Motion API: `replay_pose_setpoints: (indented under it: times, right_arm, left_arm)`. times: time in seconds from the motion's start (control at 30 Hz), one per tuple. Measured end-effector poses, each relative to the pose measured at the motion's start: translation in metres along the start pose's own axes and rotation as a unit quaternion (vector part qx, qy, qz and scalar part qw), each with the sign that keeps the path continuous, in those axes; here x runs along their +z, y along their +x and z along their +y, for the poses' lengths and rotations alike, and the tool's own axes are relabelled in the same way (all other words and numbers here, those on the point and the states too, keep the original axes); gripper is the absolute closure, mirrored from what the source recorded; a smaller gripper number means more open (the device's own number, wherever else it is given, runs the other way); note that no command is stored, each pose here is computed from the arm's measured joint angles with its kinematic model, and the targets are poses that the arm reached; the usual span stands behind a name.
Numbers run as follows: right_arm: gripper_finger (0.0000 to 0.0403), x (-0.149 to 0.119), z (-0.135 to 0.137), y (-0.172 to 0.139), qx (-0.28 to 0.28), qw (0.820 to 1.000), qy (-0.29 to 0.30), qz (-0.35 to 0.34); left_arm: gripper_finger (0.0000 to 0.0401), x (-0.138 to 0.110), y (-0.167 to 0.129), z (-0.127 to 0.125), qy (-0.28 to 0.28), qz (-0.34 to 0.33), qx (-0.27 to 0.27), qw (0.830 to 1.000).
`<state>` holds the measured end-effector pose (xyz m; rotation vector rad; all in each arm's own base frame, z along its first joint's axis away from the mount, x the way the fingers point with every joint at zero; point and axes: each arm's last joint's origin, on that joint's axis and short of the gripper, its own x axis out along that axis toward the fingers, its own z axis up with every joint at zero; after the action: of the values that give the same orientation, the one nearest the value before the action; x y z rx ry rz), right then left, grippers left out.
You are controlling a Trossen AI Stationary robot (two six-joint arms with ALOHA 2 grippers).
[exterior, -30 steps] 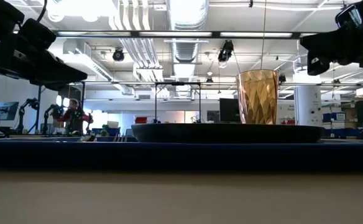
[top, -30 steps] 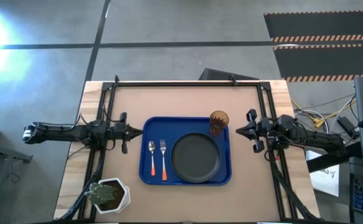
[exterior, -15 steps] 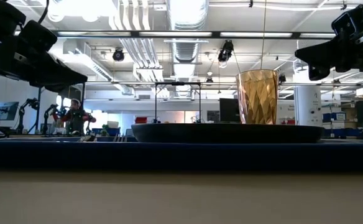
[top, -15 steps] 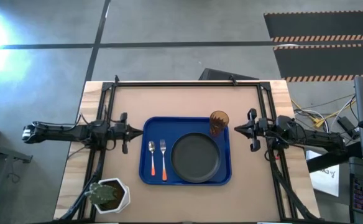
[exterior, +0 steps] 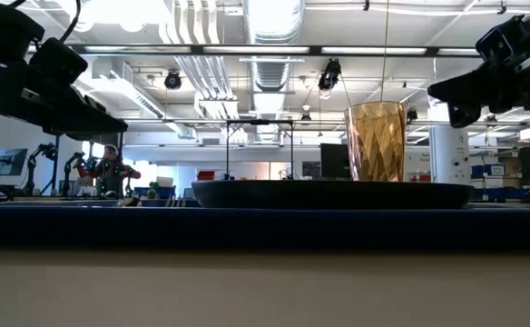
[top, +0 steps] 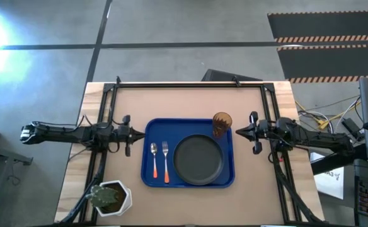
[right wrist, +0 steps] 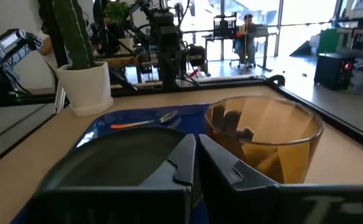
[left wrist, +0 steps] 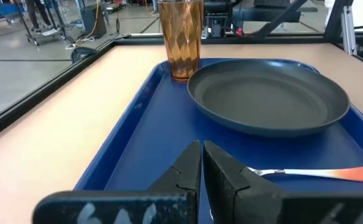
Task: Pick and place plate/cup/fork/spoon on tray
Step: Return to Home Position
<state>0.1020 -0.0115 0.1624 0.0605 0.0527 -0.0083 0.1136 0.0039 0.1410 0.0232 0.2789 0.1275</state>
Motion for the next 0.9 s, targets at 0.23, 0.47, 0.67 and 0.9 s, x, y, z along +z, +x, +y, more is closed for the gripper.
replay_pose_setpoints:
  times: [0.23, 0.47, 0.67, 0.9]
  right_arm:
    - [0.0394, 0.004, 0.0, 0.001, 0.003, 1.0, -0.022, -0.021]
    - [0.0394, 0.011, 0.001, 0.0, 0.008, 0.998, -0.044, -0.054]
    - [0.0394, 0.017, 0.002, -0.003, 0.011, 0.993, -0.07, -0.091]
    - [0.0394, 0.011, 0.003, -0.007, 0.034, 0.996, -0.048, -0.066]
  left_arm:
    - [0.0401, 0.007, -0.002, 0.0, -0.005, -0.037, 0.003, 0.999]
    - [0.0401, 0.007, -0.006, 0.002, -0.031, -0.046, 0.005, 0.998]
    - [0.0401, 0.011, -0.009, 0.002, -0.024, -0.072, 0.005, 0.997]
    - [0.0401, 0.012, -0.012, 0.002, -0.02, -0.084, 0.002, 0.996]
